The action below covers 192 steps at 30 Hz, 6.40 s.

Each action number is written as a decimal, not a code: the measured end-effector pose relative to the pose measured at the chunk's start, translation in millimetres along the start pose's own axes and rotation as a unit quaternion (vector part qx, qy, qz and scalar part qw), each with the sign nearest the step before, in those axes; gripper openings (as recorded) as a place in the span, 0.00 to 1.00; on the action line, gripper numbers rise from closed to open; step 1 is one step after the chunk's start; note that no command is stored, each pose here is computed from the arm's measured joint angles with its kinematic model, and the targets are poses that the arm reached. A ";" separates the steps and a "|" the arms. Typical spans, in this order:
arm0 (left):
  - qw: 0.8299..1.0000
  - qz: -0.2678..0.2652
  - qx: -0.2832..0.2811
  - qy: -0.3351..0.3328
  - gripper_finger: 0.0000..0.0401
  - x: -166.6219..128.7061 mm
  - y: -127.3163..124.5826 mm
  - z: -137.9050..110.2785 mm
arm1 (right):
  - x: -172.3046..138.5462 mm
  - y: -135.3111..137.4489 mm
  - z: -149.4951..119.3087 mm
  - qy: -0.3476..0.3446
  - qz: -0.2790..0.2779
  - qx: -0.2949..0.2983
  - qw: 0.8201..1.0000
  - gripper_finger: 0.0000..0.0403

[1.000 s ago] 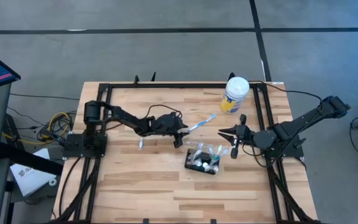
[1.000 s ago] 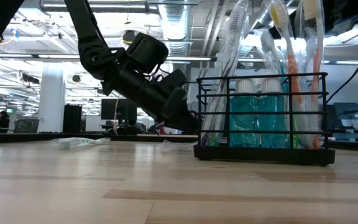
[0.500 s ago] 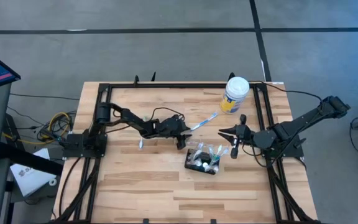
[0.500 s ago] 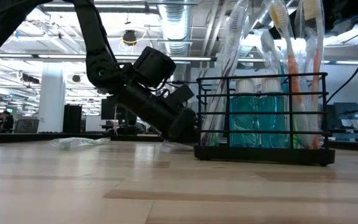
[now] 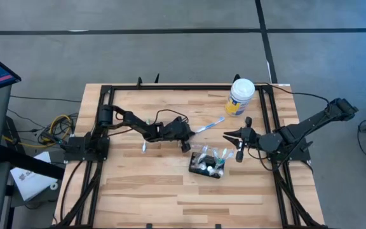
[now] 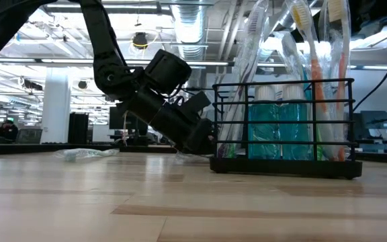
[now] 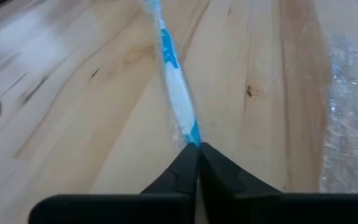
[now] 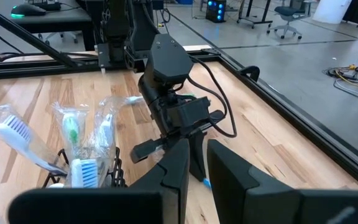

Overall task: Pick & Place toothbrushing station
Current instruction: Put the blue toothbrush into the mesh organizer

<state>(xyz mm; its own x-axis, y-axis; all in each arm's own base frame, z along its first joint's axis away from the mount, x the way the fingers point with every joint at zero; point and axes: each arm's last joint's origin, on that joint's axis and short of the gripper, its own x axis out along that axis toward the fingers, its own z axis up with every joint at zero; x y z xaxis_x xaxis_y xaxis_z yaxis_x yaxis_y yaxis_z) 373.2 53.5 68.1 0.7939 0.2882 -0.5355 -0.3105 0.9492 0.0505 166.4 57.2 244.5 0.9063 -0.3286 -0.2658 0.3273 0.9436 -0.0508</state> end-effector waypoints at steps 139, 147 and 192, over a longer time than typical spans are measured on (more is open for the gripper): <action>0.901 -0.150 -0.066 -0.401 0.00 -194.3 19.4 152.0 | 73.9 114.5 65.1 -0.001 -0.137 -0.652 0.746 0.18; 0.892 -0.217 -0.077 -0.390 0.00 -195.4 16.3 151.8 | 88.1 137.5 69.4 0.012 -0.147 -0.671 0.727 0.37; 0.882 -0.271 -0.095 -0.373 0.00 -196.5 12.1 151.1 | 116.4 146.8 84.6 -0.024 -0.107 -0.741 0.662 0.33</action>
<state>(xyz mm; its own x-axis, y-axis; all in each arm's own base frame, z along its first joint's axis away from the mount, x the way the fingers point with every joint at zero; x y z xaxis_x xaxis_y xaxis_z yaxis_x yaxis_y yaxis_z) 292.4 27.4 301.3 0.9539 -0.1308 0.2701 0.1942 0.9552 -0.2232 342.6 154.0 287.5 0.9001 -0.4299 -0.0706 -0.1403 -0.1327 -0.9812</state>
